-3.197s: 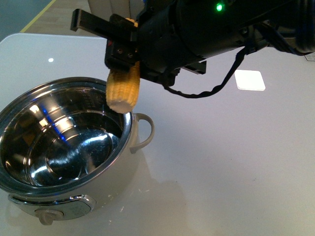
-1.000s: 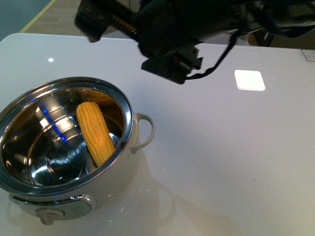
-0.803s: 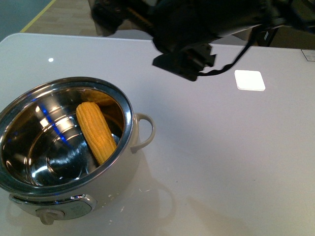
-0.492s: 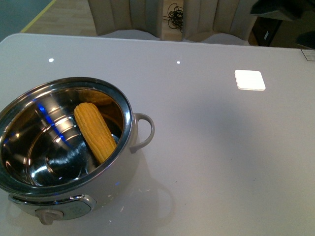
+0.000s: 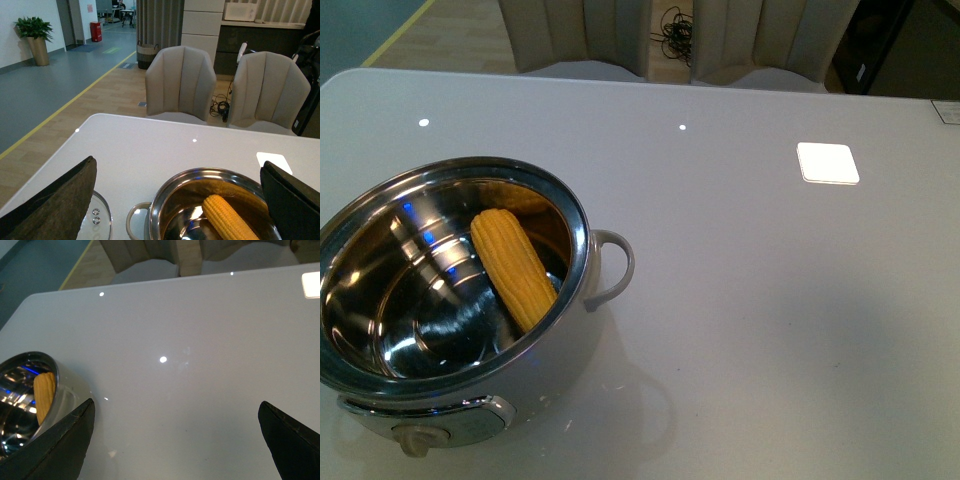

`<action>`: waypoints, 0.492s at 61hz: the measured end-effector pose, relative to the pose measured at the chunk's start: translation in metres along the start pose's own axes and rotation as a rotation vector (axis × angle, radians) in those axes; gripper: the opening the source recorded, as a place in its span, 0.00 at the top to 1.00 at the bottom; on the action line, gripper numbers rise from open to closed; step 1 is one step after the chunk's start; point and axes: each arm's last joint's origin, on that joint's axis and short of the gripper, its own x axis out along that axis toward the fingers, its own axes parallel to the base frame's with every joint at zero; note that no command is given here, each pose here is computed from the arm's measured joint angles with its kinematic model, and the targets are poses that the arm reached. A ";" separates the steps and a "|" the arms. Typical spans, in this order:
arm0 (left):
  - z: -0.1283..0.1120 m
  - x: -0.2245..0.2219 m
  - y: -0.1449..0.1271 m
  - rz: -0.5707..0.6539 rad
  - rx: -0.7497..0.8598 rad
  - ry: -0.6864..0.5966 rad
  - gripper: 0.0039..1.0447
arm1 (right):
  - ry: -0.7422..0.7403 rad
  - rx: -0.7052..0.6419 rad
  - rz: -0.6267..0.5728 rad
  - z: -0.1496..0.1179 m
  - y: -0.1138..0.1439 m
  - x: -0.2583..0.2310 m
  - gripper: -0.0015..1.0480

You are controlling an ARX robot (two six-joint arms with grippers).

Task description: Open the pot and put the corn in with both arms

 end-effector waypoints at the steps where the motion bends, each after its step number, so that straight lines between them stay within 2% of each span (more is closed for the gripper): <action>1: 0.000 0.000 0.000 0.000 0.000 0.000 0.07 | -0.005 -0.003 -0.006 -0.002 0.000 -0.003 0.09; 12: 0.000 0.000 0.000 0.000 0.000 0.000 0.07 | -0.068 -0.010 -0.051 -0.007 -0.005 -0.025 0.09; 30: 0.000 0.000 0.000 0.000 0.000 0.000 0.07 | -0.077 -0.018 -0.059 -0.007 -0.005 -0.026 0.09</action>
